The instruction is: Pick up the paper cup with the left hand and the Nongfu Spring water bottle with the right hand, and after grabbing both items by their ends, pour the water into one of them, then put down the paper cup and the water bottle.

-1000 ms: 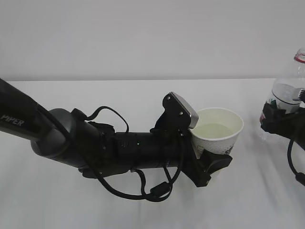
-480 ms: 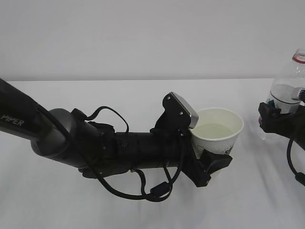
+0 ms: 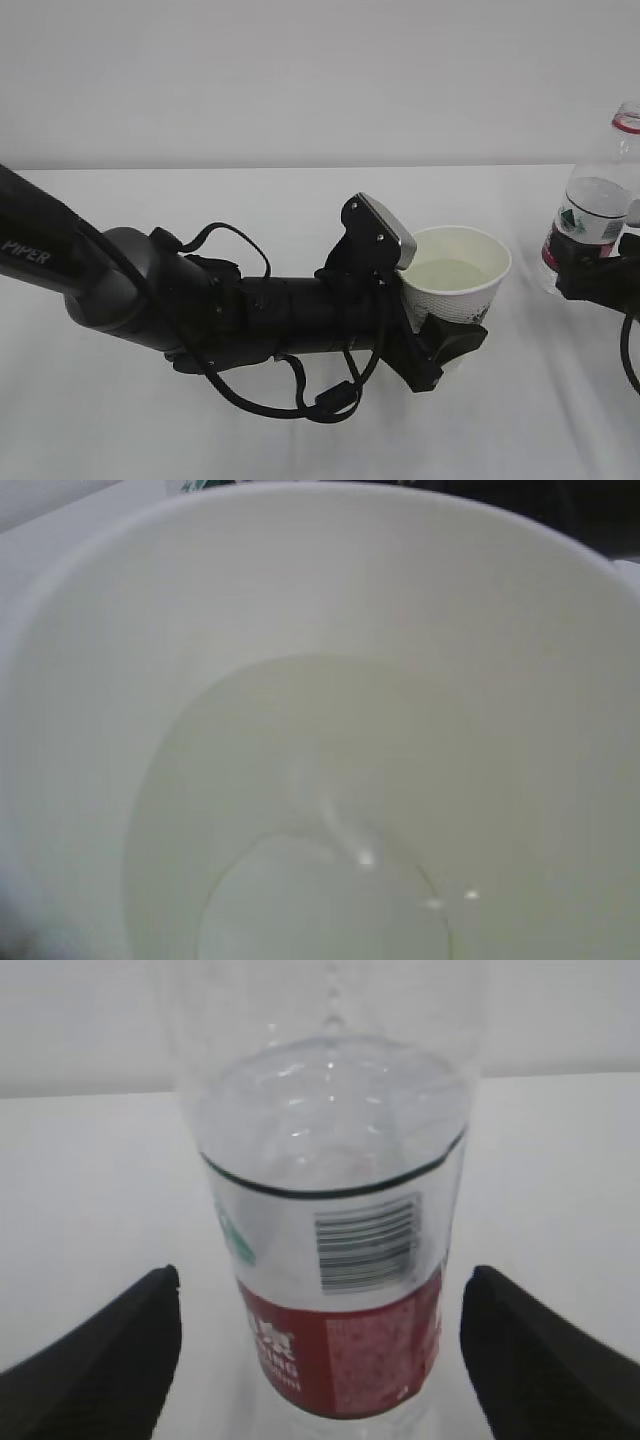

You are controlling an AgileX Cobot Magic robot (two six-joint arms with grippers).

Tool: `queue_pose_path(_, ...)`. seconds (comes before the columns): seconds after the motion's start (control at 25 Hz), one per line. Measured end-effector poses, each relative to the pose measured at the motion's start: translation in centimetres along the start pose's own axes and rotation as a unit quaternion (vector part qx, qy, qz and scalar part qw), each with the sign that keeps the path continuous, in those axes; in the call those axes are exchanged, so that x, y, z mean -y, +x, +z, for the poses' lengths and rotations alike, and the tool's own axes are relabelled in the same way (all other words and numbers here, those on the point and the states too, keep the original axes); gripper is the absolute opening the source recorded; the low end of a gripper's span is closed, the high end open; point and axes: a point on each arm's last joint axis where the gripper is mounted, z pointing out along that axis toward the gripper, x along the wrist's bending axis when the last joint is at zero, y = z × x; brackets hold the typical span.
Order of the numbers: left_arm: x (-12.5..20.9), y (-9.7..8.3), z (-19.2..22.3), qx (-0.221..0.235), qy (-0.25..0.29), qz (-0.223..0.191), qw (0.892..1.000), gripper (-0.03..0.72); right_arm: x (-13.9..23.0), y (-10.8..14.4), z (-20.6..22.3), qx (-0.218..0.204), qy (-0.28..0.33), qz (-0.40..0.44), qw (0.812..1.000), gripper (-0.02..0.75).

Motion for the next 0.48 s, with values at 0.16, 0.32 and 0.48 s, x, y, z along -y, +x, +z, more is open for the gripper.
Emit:
queue_pose_path(0.16,0.0,0.0,0.0,-0.002,-0.001,-0.003,1.000,0.546,-0.5,0.1,-1.6,0.000,-0.005,0.000,1.000,0.662)
queue_pose_path(0.32,-0.1,0.2,0.0,-0.008,-0.004,-0.010,1.000,0.546,-1.5,0.2,-3.0,-0.002,-0.024,-0.010,1.000,0.661)
queue_pose_path(0.48,-0.2,0.2,-0.1,-0.010,-0.004,-0.009,1.000,0.546,-2.7,0.4,-4.2,-0.004,-0.050,-0.030,0.998,0.651)
